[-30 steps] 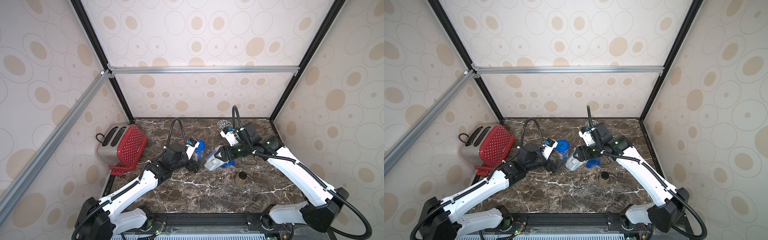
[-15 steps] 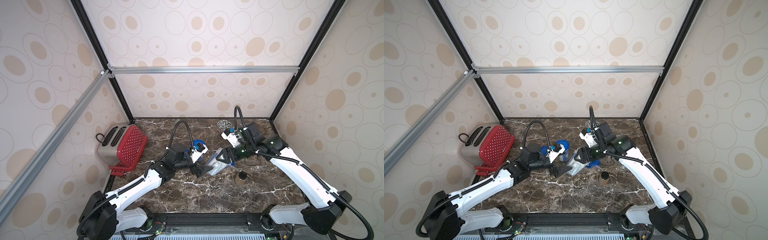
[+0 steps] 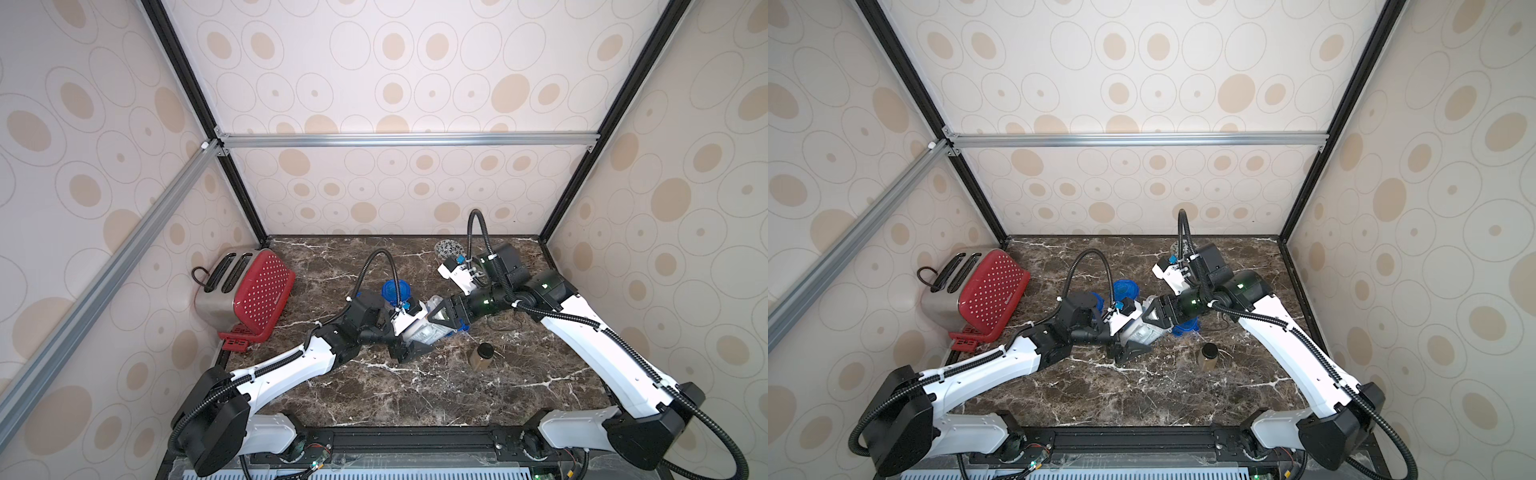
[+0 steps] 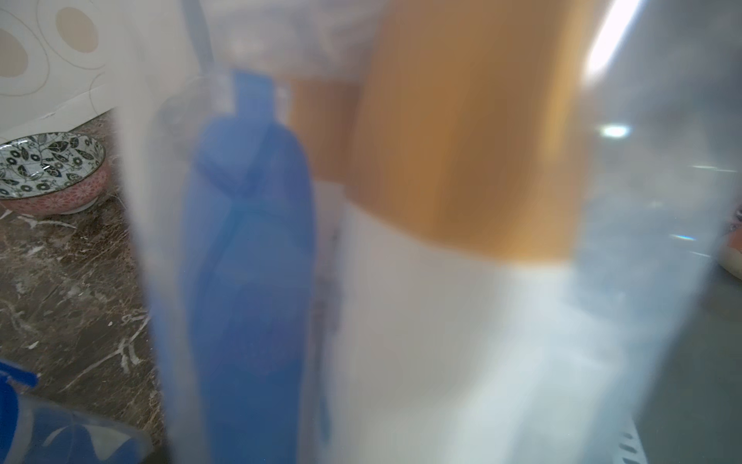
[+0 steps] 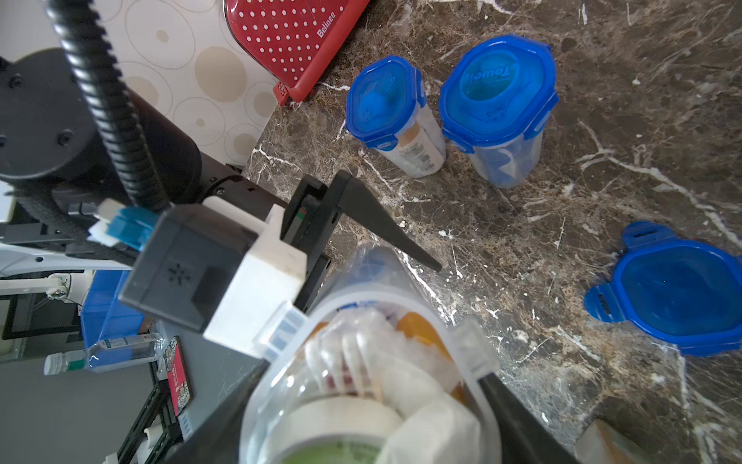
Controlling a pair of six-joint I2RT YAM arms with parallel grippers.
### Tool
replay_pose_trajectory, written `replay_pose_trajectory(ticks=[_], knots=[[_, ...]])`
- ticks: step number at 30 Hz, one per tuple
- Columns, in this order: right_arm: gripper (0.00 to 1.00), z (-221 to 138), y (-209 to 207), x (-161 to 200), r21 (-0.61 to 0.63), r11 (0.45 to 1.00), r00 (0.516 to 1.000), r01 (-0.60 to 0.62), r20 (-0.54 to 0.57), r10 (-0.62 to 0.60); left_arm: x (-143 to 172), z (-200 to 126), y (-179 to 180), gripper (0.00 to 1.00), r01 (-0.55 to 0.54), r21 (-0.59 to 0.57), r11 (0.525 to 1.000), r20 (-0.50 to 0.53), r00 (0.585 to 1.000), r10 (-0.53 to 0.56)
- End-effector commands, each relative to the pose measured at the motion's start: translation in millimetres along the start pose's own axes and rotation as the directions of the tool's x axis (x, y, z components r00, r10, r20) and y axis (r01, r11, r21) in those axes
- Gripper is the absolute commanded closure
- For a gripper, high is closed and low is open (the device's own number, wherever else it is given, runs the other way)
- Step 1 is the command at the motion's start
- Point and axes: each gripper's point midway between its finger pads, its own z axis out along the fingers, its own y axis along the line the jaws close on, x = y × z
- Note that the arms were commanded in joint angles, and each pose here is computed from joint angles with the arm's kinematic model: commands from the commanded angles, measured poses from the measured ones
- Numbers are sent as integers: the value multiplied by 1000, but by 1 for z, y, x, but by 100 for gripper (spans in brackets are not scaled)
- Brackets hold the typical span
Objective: Take out toiletry kits
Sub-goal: Pick up the container from the center of the board.
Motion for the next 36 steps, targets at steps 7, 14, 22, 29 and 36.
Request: replay_pose_trajectory(ticks=[7, 14, 22, 29, 36], knots=[[25, -11, 23, -6, -93, 994, 998, 55, 48, -50, -3, 1, 1, 39, 4, -8, 1000, 11, 1000, -4], [15, -10, 10, -7, -62, 998, 997, 31, 66, -27, -10, -8, 10, 62, 42, -84, 996, 10, 999, -41], [0, -22, -35, -20, 49, 995, 983, -92, 166, 83, -10, -12, 19, 79, 111, -144, 983, -36, 992, -117], [0, -41, -104, -10, 291, 928, 948, -234, 278, 152, -13, -9, 29, 87, 147, -184, 972, -96, 981, -167], [0, -45, -152, 20, 478, 830, 940, -287, 308, 148, -9, -3, 38, 87, 204, -216, 955, -209, 946, -249]])
